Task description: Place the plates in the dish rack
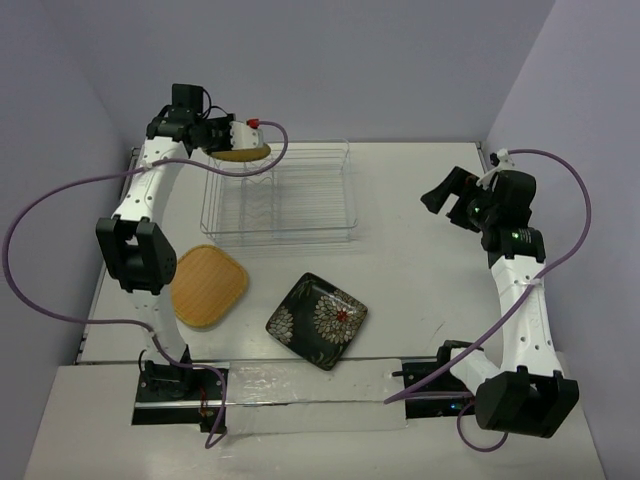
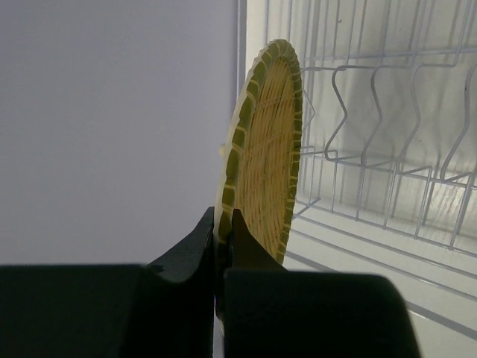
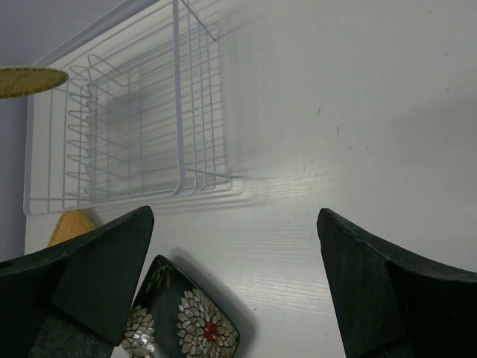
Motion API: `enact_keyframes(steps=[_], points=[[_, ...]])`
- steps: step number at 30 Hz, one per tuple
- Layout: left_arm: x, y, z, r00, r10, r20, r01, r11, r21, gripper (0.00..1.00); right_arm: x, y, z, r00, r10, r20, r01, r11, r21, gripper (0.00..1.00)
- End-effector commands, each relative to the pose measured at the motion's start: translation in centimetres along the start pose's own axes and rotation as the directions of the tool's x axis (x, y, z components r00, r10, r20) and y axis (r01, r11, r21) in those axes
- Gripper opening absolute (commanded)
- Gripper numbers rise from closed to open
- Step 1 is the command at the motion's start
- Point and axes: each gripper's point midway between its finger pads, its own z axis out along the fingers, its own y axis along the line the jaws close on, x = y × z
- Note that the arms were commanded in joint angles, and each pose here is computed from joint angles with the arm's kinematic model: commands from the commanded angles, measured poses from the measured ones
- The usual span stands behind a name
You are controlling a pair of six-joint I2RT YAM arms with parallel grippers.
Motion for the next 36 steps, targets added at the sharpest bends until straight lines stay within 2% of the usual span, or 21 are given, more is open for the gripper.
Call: enact_keyframes(steps=[1, 10, 19, 24, 25, 26, 27, 29, 30, 32, 36], points=[[-0.5, 1.3, 2.0, 0.993, 0.11, 0.038, -0.109, 0.993, -0.047, 0.0, -1.3, 0.1, -0.5, 1.0, 0.005, 0.027, -0.006, 1.0, 0.024, 0.97], [-0.4, 0.4, 5.5, 0.991, 0.12, 0.067, -0.118, 0.992, -0.036, 0.0, -0.4, -0.8, 0.0, 0.999, 0.035, -0.002, -0.034, 0.998, 0.058, 0.97], [0.1, -2.2, 8.7, 0.986, 0.167, 0.006, -0.167, 0.986, 0.024, 0.0, 1.1, -1.9, 0.8, 0.998, 0.051, -0.046, -0.047, 0.995, 0.083, 0.97], [-0.3, -2.7, 9.4, 0.986, 0.167, 0.015, -0.168, 0.985, 0.038, 0.0, 1.4, -1.8, 1.1, 0.996, 0.056, -0.065, -0.051, 0.996, 0.071, 0.98], [-0.3, -2.8, 9.5, 0.987, 0.161, 0.01, -0.162, 0.986, 0.037, 0.06, 1.5, -1.8, 1.1, 0.996, 0.057, -0.068, -0.052, 0.996, 0.07, 0.97], [-0.2, -2.7, 9.8, 0.988, 0.152, -0.004, -0.152, 0.988, 0.023, 0.21, 1.7, -1.8, 1.2, 0.996, 0.058, -0.073, -0.053, 0.996, 0.069, 0.97], [-0.3, -2.3, 9.8, 0.988, 0.152, -0.013, -0.152, 0.988, 0.003, 0.27, 1.7, -1.8, 1.2, 0.996, 0.058, -0.075, -0.053, 0.996, 0.068, 0.98], [-0.3, -1.8, 10.1, 0.99, 0.136, -0.031, -0.137, 0.99, -0.035, 0.47, 1.9, -1.8, 1.2, 0.995, 0.057, -0.081, -0.052, 0.997, 0.063, 0.97], [-0.3, -1.6, 10.1, 0.991, 0.126, -0.035, -0.127, 0.991, -0.049, 0.54, 2.1, -1.8, 1.1, 0.995, 0.058, -0.082, -0.053, 0.997, 0.062, 0.97], [-0.5, -1.3, 10.0, 0.994, 0.101, -0.029, -0.102, 0.993, -0.065, 0.63, 2.1, -1.7, 0.9, 0.995, 0.056, -0.08, -0.051, 0.997, 0.056, 0.97], [-0.9, 0.1, 9.4, 0.998, 0.065, -0.023, -0.068, 0.989, -0.128, 0.72, 2.3, -1.6, 0.5, 0.996, 0.053, -0.07, -0.049, 0.997, 0.055, 0.97]])
